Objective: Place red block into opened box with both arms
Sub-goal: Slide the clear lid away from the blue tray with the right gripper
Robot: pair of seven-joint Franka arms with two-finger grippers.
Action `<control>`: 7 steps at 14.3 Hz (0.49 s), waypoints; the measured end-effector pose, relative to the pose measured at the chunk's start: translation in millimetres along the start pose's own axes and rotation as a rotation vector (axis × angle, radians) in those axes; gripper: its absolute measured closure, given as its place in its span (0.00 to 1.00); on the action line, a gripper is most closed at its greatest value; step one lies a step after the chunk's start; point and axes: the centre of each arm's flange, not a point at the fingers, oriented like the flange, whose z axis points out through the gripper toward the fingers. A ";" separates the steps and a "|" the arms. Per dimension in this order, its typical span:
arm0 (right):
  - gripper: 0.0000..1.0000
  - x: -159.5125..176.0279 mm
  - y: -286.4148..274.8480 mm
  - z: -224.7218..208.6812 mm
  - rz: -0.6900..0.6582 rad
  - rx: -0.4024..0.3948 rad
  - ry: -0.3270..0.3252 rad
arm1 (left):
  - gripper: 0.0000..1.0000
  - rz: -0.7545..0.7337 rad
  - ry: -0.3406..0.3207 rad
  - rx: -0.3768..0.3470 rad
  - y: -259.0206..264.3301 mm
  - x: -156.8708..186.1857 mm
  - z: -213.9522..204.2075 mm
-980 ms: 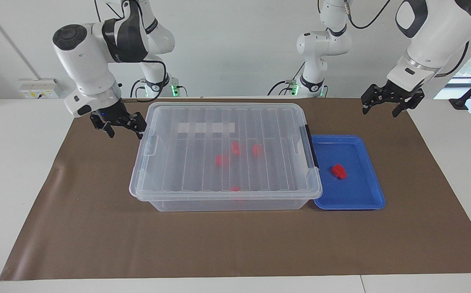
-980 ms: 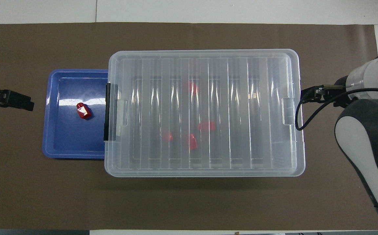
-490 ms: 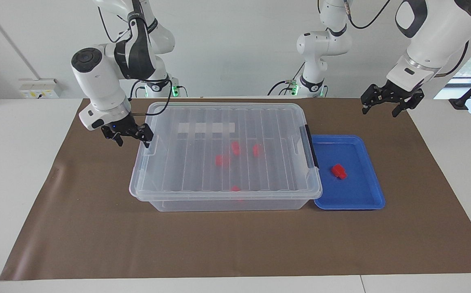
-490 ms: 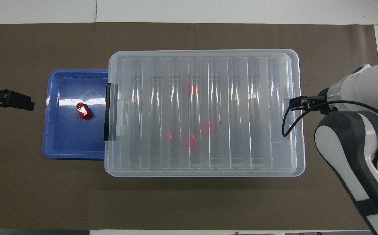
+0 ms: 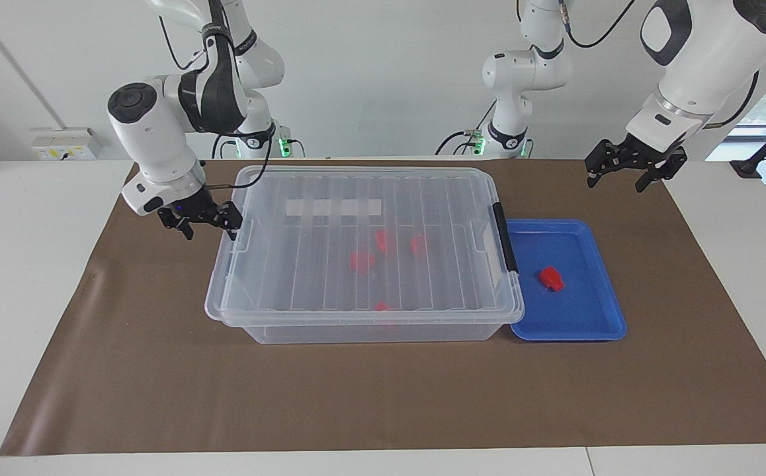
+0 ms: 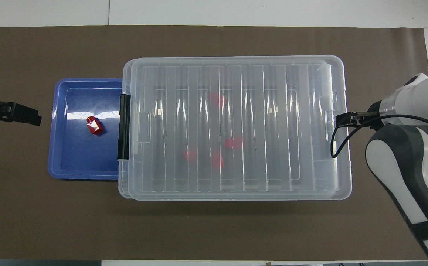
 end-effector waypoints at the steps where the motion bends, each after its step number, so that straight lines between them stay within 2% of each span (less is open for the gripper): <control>1: 0.00 0.4 9.3 -0.2 -0.009 0.000 0.000 | 0.00 0.000 0.011 0.002 -0.1 0.7 2.1; 4: 0.00 2.2 33.4 -1.4 -0.049 -0.001 0.014 | 0.00 -0.024 0.039 0.005 4.1 4.7 18.9; 7: 0.00 2.2 57.7 -2.1 -0.083 -0.002 0.022 | 0.00 -0.106 0.076 0.006 22.7 13.0 65.9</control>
